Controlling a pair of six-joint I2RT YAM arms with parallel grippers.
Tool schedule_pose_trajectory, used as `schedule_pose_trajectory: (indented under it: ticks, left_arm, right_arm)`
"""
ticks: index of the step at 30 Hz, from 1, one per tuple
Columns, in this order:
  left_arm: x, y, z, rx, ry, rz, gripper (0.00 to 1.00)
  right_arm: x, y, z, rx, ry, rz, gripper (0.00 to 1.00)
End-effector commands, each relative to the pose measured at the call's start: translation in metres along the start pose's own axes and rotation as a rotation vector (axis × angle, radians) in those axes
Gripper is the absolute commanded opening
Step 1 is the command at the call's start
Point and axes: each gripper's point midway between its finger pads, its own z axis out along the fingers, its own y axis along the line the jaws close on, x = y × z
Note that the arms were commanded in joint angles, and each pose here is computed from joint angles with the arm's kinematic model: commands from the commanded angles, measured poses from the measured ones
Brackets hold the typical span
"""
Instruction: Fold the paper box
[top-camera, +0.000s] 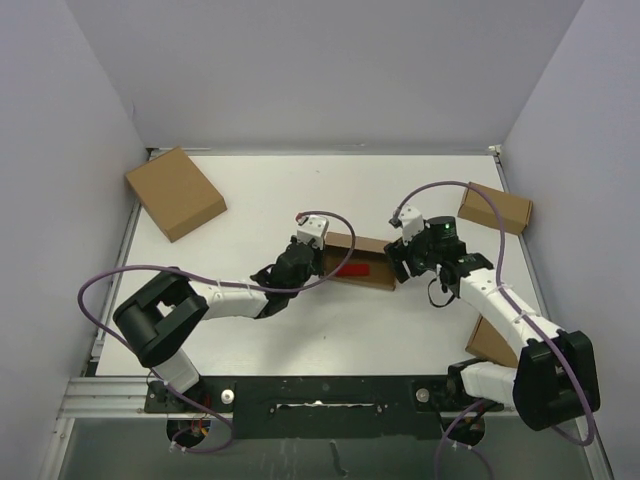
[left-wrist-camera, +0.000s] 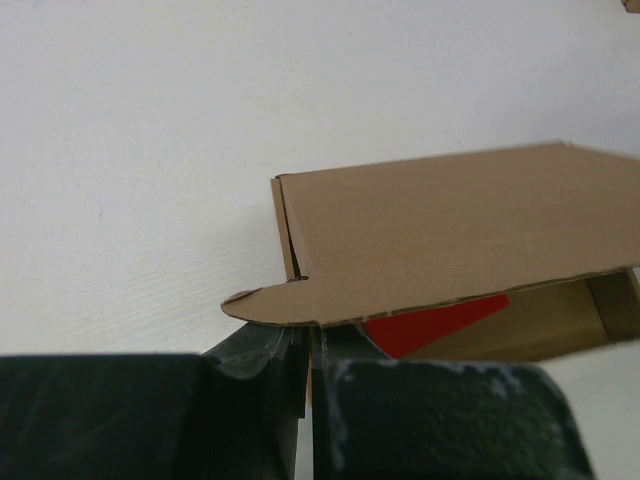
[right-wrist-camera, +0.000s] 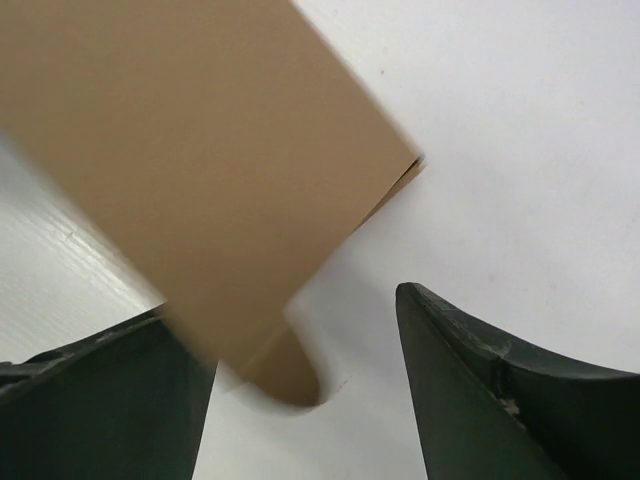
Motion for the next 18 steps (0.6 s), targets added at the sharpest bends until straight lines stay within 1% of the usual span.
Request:
schedule_pose_trajectory:
  ticks: [1, 4, 6, 9, 12, 16, 18]
  left_arm:
    - [-0.03, -0.023, -0.002, 0.065, -0.05, -0.044, 0.0]
    - [-0.027, -0.024, -0.002, 0.068, -0.041, -0.03, 0.0]
    - [-0.026, -0.024, -0.002, 0.07, -0.041, -0.025, 0.0]
    - [-0.027, -0.024, -0.002, 0.072, -0.041, -0.02, 0.0]
    - [-0.027, -0.025, -0.002, 0.074, -0.041, -0.017, 0.0]
    - [-0.025, -0.026, -0.002, 0.08, -0.036, -0.016, 0.0]
    - [-0.024, -0.026, -0.002, 0.081, -0.033, -0.014, 0.0]
  right_arm:
    - [-0.002, 0.0, -0.007, -0.069, 0.001, 0.006, 0.69]
    - [-0.002, -0.007, -0.015, -0.094, -0.007, 0.021, 0.69]
    - [-0.006, -0.008, -0.028, -0.154, -0.044, -0.015, 0.69]
    - [-0.012, 0.008, -0.055, -0.305, -0.12, -0.143, 0.7]
    - [-0.013, 0.021, -0.076, -0.385, -0.16, -0.276, 0.71]
    - [-0.015, 0.042, -0.098, -0.493, -0.2, -0.392, 0.74]
    - [-0.022, 0.055, -0.112, -0.557, -0.236, -0.423, 0.75]
